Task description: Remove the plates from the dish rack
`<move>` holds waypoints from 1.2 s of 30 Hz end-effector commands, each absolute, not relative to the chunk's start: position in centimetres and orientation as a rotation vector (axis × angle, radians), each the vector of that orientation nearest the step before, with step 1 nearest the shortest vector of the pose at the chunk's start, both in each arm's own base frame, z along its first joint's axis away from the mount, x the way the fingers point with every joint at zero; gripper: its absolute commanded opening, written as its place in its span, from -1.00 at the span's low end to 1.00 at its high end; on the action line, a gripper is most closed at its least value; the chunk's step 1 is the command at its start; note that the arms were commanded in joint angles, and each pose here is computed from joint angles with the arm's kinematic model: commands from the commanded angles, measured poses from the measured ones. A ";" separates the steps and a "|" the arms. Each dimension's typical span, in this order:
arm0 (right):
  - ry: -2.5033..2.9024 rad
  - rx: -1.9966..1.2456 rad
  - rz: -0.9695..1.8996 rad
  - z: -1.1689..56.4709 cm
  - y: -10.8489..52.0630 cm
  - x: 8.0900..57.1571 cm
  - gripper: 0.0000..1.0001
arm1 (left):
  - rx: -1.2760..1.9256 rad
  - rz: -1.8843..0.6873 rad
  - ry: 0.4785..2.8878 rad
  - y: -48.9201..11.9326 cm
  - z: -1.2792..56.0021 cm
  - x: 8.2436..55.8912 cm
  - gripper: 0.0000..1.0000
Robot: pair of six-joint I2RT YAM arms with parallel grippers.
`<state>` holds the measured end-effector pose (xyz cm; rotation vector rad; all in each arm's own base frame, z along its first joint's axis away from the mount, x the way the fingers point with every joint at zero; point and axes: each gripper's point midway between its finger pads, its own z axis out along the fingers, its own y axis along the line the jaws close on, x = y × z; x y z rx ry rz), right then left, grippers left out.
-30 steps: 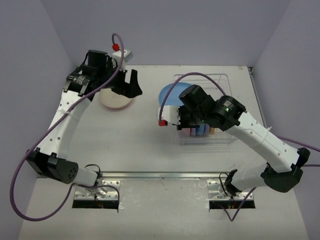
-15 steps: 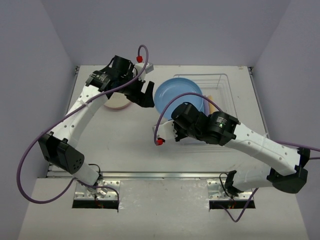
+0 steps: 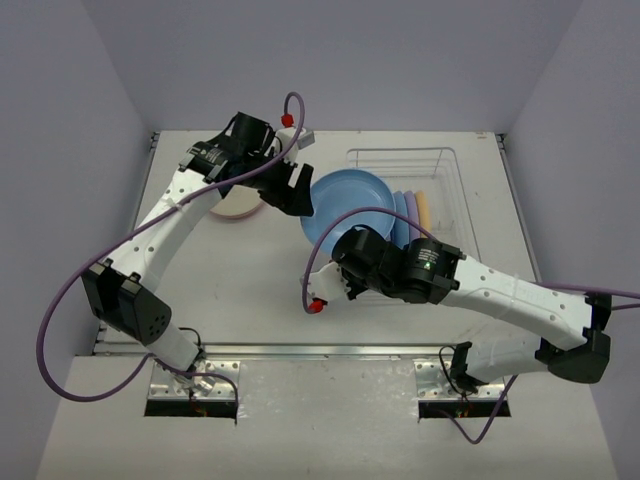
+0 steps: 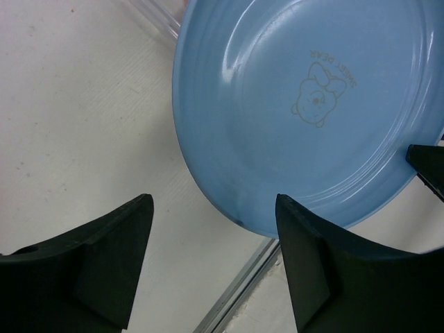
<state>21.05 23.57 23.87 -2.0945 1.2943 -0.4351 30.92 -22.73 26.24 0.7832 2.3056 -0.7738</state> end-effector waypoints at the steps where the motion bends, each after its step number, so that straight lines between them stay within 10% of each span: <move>1: 1.263 -1.991 -0.444 26.1 24.2 21.6 -1.00 | 0.784 -0.792 2.235 -23.3 27.6 31.1 0.24; 22: 1.120 -1.943 -0.464 26.0 25.0 20.8 -0.98 | 0.821 -0.938 2.276 -24.4 26.3 30.4 -1.00; 26: 1.146 -1.903 -0.470 25.9 24.9 21.1 0.00 | 0.739 -0.932 2.285 -22.7 26.4 31.6 -1.00; 31: 1.243 -1.777 -0.428 27.9 24.6 22.3 0.77 | 0.547 -0.894 2.282 -17.8 27.4 34.9 -1.00; 36: 1.480 -1.487 -0.283 30.9 21.6 25.4 0.98 | 0.246 -0.585 2.262 -9.1 27.8 40.6 -1.00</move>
